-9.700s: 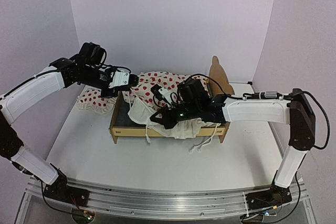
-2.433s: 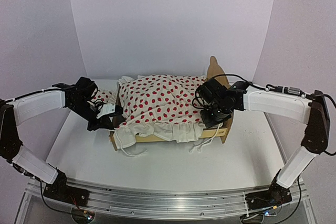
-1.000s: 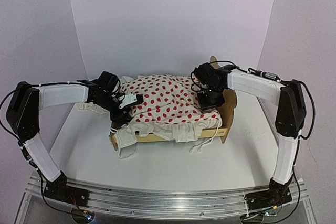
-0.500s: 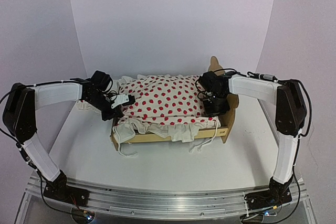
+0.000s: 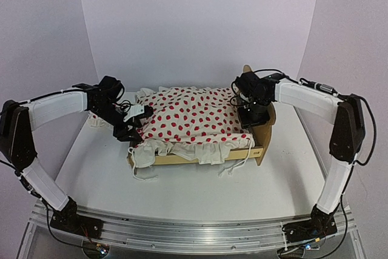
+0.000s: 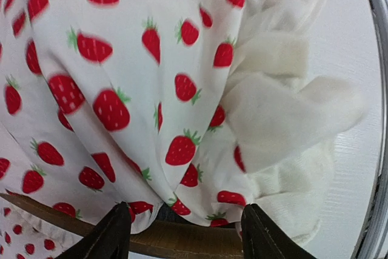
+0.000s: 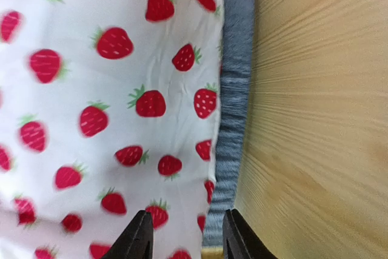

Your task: Set up the pet bed

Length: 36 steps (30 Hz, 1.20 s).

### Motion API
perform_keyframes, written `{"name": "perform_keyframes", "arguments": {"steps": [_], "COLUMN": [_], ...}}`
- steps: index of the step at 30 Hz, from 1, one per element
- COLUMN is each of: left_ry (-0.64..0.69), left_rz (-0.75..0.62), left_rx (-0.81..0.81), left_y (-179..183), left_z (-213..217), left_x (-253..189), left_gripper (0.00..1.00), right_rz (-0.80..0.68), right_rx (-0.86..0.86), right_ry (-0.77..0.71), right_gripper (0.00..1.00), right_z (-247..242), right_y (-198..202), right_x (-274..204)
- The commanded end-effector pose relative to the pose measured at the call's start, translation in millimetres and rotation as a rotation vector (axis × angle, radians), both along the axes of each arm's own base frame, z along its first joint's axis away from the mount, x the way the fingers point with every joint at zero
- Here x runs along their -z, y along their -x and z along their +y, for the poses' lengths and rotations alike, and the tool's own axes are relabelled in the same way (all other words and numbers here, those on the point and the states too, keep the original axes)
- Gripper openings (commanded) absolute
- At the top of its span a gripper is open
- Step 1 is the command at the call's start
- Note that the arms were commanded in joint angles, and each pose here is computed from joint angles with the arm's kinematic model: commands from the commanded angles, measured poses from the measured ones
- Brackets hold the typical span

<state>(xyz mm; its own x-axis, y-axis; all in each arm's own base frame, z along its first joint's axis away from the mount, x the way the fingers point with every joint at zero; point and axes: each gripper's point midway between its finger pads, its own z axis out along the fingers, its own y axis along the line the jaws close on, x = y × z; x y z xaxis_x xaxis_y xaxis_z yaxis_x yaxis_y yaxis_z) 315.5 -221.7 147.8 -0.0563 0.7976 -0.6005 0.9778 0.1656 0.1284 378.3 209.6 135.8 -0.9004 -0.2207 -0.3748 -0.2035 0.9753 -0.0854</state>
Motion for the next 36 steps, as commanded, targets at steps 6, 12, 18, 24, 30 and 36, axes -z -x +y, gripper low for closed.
{"name": "perform_keyframes", "arguments": {"steps": [6, 12, 18, 24, 30, 36], "left_ry": [0.181, 0.175, 0.146, 0.109, 0.091, 0.129], "left_rz": [-0.138, -0.131, -0.139, -0.151, -0.130, -0.108], "left_rx": [0.180, 0.116, 0.045, 0.042, 0.008, 0.071], "left_y": [76.1, 70.8, 51.6, 52.9, 54.0, 75.4], "left_z": [-39.3, -66.9, -74.8, -67.5, -61.6, -55.3], "left_x": [-52.3, -31.1, -9.7, 0.9, -14.7, -33.1], "left_gripper": [0.73, 0.75, 0.62, 0.32, 0.00, 0.00], "right_rz": [-0.091, 0.027, 0.061, 0.101, 0.080, 0.041], "right_rx": [-0.023, -0.063, -0.045, -0.028, 0.007, -0.016], "right_ry": [0.018, -0.175, -0.258, -0.210, -0.148, -0.099], "right_gripper": [0.45, 0.46, 0.47, 0.43, 0.03, 0.00], "right_z": [14.2, 64.8, 86.5, 85.7, 65.3, 41.4], "right_y": [64.7, 91.1, 87.8, 86.7, 89.1, 98.9], "right_x": [-57.4, -27.0, -10.7, 19.7, 17.7, -24.7]}}
